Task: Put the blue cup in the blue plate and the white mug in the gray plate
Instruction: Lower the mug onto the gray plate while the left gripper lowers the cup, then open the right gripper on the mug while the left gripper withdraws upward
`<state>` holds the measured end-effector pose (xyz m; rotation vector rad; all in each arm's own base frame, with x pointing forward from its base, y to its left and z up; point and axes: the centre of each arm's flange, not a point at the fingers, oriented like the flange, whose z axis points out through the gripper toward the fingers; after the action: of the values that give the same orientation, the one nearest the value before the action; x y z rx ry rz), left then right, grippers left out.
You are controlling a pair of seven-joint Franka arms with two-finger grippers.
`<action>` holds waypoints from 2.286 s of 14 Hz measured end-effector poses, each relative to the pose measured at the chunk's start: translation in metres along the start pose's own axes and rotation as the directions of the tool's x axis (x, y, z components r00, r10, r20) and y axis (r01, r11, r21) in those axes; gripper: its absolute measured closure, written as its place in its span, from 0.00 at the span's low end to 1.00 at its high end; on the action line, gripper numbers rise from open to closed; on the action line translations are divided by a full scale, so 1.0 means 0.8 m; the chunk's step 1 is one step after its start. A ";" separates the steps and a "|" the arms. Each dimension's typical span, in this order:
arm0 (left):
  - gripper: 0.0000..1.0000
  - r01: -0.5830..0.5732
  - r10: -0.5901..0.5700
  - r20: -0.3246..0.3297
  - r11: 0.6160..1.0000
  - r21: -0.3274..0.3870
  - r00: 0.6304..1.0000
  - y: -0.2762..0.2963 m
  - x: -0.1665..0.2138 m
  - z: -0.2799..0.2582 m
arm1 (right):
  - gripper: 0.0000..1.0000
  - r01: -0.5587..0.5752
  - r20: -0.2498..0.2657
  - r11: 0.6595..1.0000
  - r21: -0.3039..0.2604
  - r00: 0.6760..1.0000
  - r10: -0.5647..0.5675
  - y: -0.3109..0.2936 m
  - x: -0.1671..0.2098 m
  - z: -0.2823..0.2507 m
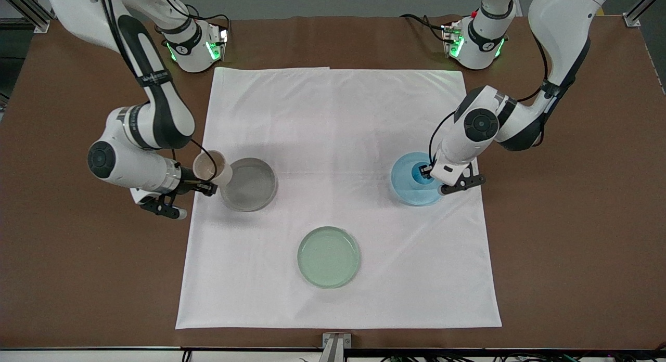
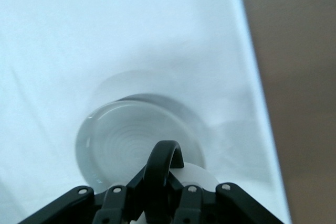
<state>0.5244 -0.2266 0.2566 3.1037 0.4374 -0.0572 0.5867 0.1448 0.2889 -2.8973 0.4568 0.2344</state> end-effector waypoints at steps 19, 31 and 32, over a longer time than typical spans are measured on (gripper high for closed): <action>0.00 -0.139 0.148 -0.103 0.986 0.093 0.984 -0.170 0.157 -0.406 | 0.90 0.095 -0.015 0.995 0.008 0.995 -0.095 -0.036 -0.020 0.081; 0.00 -0.174 0.175 -0.018 0.984 0.043 0.984 -0.235 0.106 -0.482 | 0.83 0.090 -0.017 0.996 0.005 0.996 -0.090 -0.040 -0.003 0.095; 0.00 -0.186 0.187 -0.014 0.981 0.045 0.982 -0.233 0.103 -0.483 | 0.75 0.088 -0.019 0.996 0.006 0.996 -0.088 -0.040 0.000 0.095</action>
<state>0.5655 -0.0199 0.6394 3.1736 0.1452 -0.0383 0.5871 0.1913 0.2208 -2.9072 0.3308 0.1923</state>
